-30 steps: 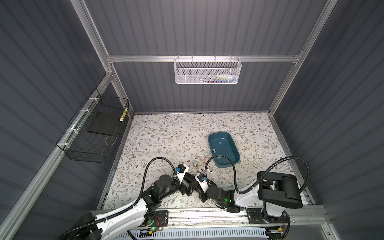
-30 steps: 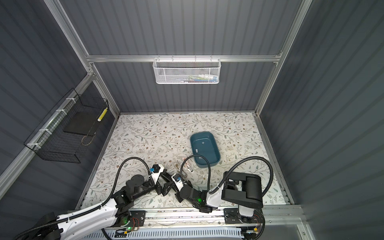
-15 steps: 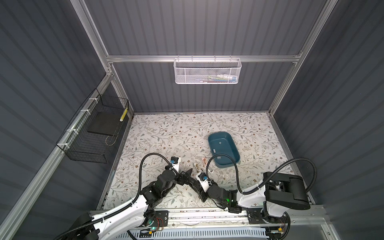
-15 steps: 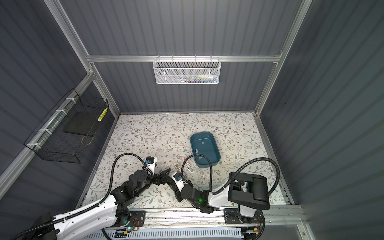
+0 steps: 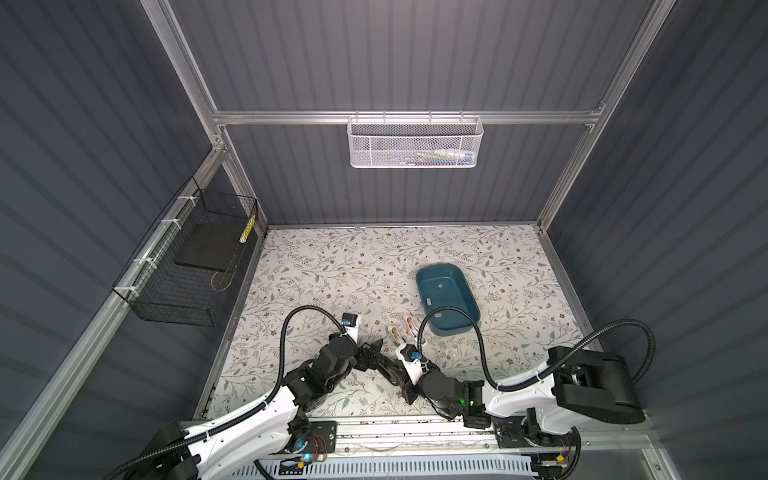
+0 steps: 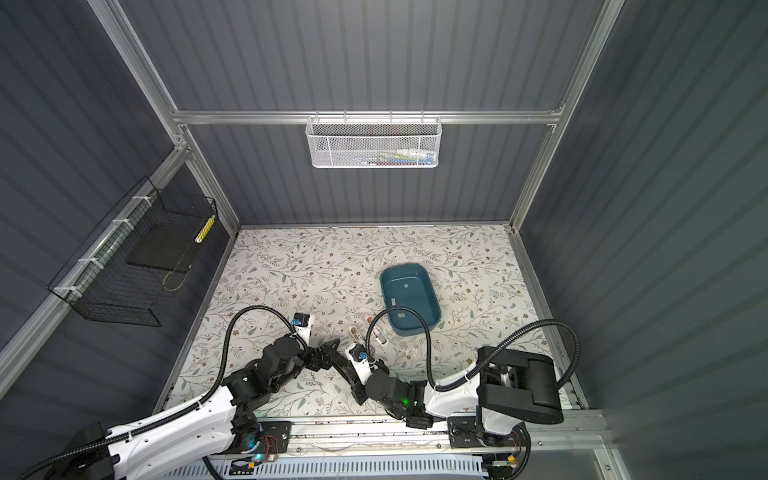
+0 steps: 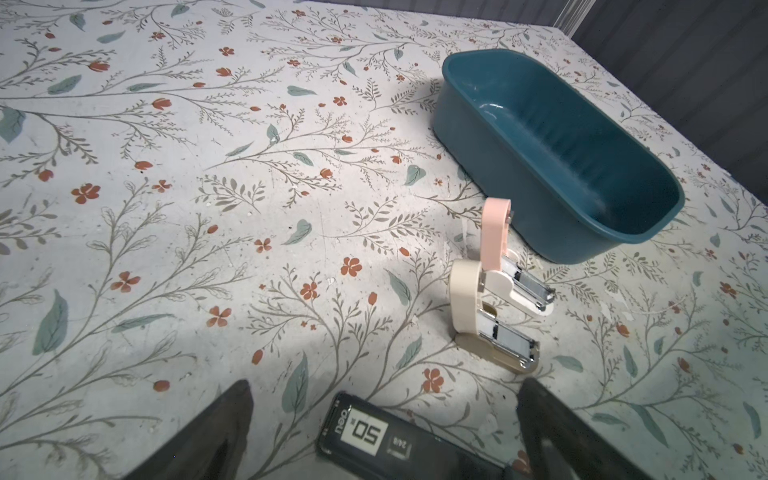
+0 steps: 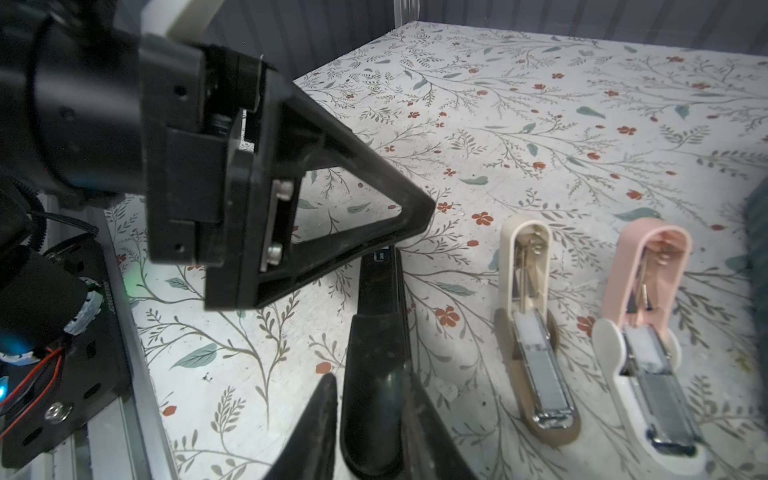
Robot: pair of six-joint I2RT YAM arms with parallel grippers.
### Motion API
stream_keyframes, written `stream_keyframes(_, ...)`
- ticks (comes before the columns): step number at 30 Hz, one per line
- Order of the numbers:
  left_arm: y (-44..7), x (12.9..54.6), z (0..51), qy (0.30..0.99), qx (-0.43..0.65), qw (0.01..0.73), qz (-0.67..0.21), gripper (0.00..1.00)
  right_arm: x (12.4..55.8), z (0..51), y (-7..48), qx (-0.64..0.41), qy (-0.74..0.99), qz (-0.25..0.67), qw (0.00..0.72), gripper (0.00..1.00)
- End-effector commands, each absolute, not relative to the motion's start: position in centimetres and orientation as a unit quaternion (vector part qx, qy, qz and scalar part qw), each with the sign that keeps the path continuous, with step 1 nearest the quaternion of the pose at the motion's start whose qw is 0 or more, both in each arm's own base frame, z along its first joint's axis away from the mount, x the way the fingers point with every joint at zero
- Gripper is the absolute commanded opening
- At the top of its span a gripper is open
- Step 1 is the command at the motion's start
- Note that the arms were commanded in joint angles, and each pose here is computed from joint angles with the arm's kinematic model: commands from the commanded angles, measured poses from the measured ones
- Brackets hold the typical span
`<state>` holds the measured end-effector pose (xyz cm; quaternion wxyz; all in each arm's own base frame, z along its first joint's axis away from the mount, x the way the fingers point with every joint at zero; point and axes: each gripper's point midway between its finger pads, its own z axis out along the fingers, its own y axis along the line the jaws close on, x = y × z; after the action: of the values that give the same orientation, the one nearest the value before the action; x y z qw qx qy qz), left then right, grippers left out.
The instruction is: Load the staples into the stapler
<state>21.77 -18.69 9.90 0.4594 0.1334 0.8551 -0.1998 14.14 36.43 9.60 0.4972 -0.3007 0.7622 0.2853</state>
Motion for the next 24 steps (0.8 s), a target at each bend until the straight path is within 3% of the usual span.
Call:
stream_keyframes(1,-19.3,21.5,9.6,0.862,0.135,0.44,-0.215,0.99,14.4,9.2,36.9,-0.303,0.767,0.268,0.498,0.23)
stream_keyframes(12,-19.9,20.6,7.3,0.872,0.145,0.408,-0.23,0.99,14.5,6.7,36.9,-0.297,0.785,0.256,0.479,0.17)
stream_keyframes(24,-19.3,20.8,6.0,0.87,0.127,0.419,-0.227,0.99,13.9,3.7,36.2,-0.294,0.805,0.251,0.45,0.14)
